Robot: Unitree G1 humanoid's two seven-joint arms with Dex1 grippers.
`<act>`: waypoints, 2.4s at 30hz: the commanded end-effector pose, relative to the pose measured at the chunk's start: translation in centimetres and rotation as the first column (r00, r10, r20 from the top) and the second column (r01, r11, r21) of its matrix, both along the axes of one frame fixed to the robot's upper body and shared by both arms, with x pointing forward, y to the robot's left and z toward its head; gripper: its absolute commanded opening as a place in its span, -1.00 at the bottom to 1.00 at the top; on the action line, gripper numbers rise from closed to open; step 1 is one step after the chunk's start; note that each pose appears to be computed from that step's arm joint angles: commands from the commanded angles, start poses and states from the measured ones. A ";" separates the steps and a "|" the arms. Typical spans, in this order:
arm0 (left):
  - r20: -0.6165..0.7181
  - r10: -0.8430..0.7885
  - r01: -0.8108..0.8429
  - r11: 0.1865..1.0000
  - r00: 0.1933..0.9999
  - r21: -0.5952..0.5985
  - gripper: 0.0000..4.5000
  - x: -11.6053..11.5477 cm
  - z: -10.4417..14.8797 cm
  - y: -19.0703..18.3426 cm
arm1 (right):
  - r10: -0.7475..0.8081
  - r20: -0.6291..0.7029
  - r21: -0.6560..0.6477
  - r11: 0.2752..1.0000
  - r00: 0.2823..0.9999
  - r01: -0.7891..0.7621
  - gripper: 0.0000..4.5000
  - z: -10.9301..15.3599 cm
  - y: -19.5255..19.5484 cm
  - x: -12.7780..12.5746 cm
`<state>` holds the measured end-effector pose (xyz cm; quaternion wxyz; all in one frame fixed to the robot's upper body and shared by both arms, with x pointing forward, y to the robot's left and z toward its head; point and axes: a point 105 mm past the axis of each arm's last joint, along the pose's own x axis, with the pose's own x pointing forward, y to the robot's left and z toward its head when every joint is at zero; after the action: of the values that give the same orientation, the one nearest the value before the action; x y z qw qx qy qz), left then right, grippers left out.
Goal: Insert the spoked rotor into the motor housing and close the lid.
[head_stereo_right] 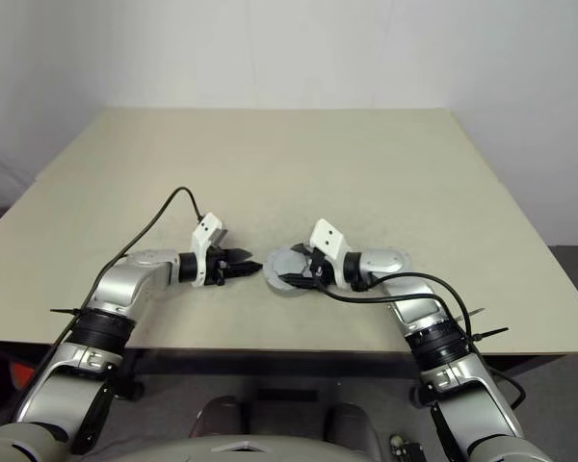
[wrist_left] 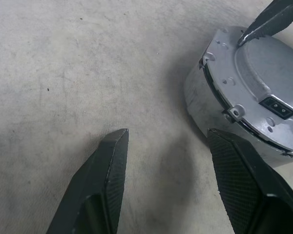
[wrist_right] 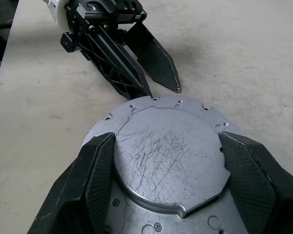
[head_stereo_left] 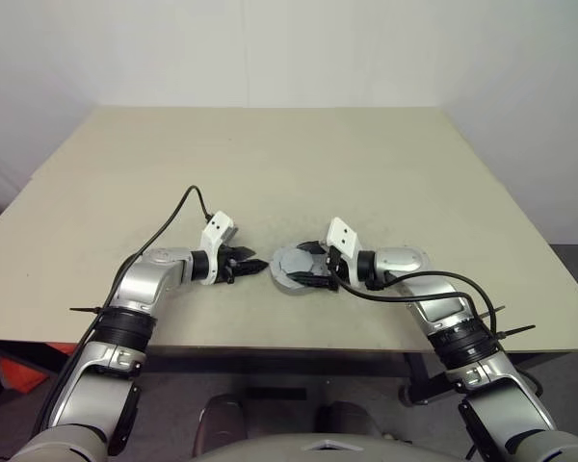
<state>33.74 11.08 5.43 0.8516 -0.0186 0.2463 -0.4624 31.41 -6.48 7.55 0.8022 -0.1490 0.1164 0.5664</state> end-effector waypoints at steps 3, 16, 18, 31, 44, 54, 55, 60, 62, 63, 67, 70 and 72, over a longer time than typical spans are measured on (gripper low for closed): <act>0.040 -0.002 0.002 1.000 0.999 -0.002 0.21 0.4 1.1 0.0 | 0.026 0.097 0.003 1.000 0.995 -0.027 0.31 2.1 0.6 0.4; 0.041 -0.001 0.001 1.000 0.999 -0.003 0.21 0.5 1.1 0.0 | 0.021 0.080 -0.019 1.000 0.997 -0.020 0.31 1.3 0.2 0.4; 0.041 0.000 0.001 1.000 0.999 -0.003 0.21 0.5 1.1 0.0 | 0.022 0.066 -0.026 0.999 0.998 -0.021 0.31 0.9 0.2 0.2; 0.041 -0.004 0.005 1.000 0.999 -0.003 0.21 0.4 1.1 0.1 | -0.001 0.012 -0.101 0.995 1.000 0.002 0.31 -1.8 -1.1 0.1; 0.063 -0.036 0.036 0.999 0.997 -0.002 0.21 0.4 1.8 0.2 | -0.008 0.019 -0.151 0.988 1.000 0.011 0.31 -2.4 -1.9 0.3; 0.077 -0.065 0.067 0.998 0.995 -0.014 0.21 0.0 2.3 0.0 | 0.038 0.009 -0.131 0.991 0.999 -0.036 0.31 -1.8 -1.7 -0.3; 0.077 -0.065 0.066 0.998 0.995 -0.014 0.21 0.0 2.3 0.0 | 0.043 0.011 -0.127 0.991 0.999 -0.041 0.31 -1.6 -1.6 -0.3; 0.073 -0.062 0.063 0.998 0.995 -0.014 0.21 0.0 2.2 -0.1 | 0.056 0.022 -0.102 0.993 0.998 -0.054 0.31 -1.0 -1.1 -0.4; 0.072 -0.062 0.063 0.998 0.995 -0.015 0.21 -0.1 2.1 -0.1 | 0.050 0.025 -0.103 0.994 0.998 -0.047 0.31 -0.9 -1.1 -0.2; 0.072 -0.062 0.064 0.998 0.995 -0.015 0.21 -0.1 2.1 -0.2 | 0.047 0.025 -0.103 0.994 0.999 -0.044 0.31 -0.9 -1.0 -0.2; 0.073 -0.065 0.066 0.998 0.995 -0.019 0.21 -0.1 2.2 -0.3 | 0.027 0.022 -0.125 0.992 0.999 -0.025 0.31 -1.5 -1.2 0.1; 0.077 -0.074 0.078 0.996 0.994 -0.045 0.21 -0.3 2.7 -0.7 | 0.021 0.019 -0.133 0.991 1.000 -0.019 0.31 -1.7 -1.3 0.1; 0.081 -0.081 0.087 0.994 0.993 -0.074 0.21 -0.4 3.2 -1.1 | 0.021 0.017 -0.136 0.991 1.000 -0.018 0.31 -1.8 -1.3 0.1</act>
<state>33.28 10.63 6.87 0.8402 -0.0195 0.2255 -0.4927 31.51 -7.00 7.19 0.7876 -0.1923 0.1123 0.5746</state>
